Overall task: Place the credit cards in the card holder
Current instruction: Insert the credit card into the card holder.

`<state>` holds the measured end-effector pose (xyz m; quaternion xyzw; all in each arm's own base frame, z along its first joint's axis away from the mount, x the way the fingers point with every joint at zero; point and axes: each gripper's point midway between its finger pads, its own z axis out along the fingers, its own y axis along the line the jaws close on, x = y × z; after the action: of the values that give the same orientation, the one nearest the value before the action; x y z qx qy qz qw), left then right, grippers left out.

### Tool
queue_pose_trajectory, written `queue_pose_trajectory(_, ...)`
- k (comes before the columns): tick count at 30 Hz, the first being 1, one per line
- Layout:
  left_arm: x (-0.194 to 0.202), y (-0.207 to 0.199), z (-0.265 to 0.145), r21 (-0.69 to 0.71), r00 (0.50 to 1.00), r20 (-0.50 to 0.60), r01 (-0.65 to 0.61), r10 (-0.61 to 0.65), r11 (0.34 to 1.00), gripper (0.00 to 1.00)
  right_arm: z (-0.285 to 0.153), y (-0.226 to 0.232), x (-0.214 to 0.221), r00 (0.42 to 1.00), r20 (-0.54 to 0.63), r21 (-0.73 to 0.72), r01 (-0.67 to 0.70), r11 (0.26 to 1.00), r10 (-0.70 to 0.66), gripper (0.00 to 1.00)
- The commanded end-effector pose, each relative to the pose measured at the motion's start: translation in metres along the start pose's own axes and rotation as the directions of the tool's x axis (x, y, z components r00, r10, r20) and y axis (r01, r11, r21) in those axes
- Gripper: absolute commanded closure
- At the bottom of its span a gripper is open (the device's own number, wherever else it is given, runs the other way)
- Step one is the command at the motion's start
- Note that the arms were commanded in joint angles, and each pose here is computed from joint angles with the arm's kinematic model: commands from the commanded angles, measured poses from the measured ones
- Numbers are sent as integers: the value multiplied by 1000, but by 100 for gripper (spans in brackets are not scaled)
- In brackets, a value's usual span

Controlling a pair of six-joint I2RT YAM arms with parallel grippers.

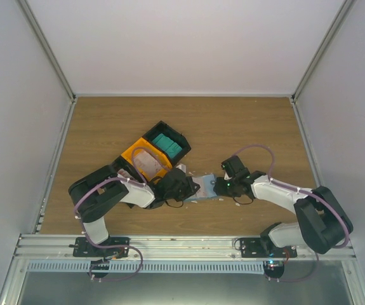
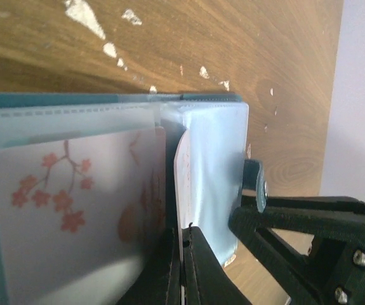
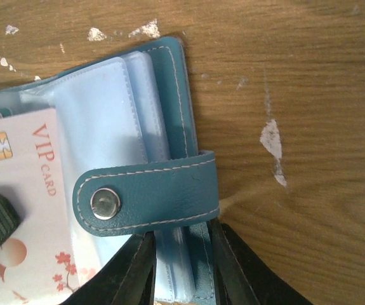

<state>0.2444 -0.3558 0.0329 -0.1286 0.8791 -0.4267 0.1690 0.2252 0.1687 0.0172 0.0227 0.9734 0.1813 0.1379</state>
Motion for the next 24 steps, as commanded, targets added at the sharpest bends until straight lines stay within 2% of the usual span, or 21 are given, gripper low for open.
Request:
queue_pose_trajectory(1, 20, 33, -10, -98, 998, -49, 23, -28, 995, 100, 16, -24, 35, 992, -122, 87, -22, 996, 33, 75)
queue_pose_trajectory(11, 15, 27, -7, -82, 999, -34, 14, -17, 997, 100, 17, -22, 37, 991, -128, 68, -18, 998, 27, 76)
queue_pose_trajectory(24, -12, 36, -9, -117, 998, 68, -1, 10, 993, 98, 17, -24, 40, 990, -136, 74, -12, 997, 22, 76)
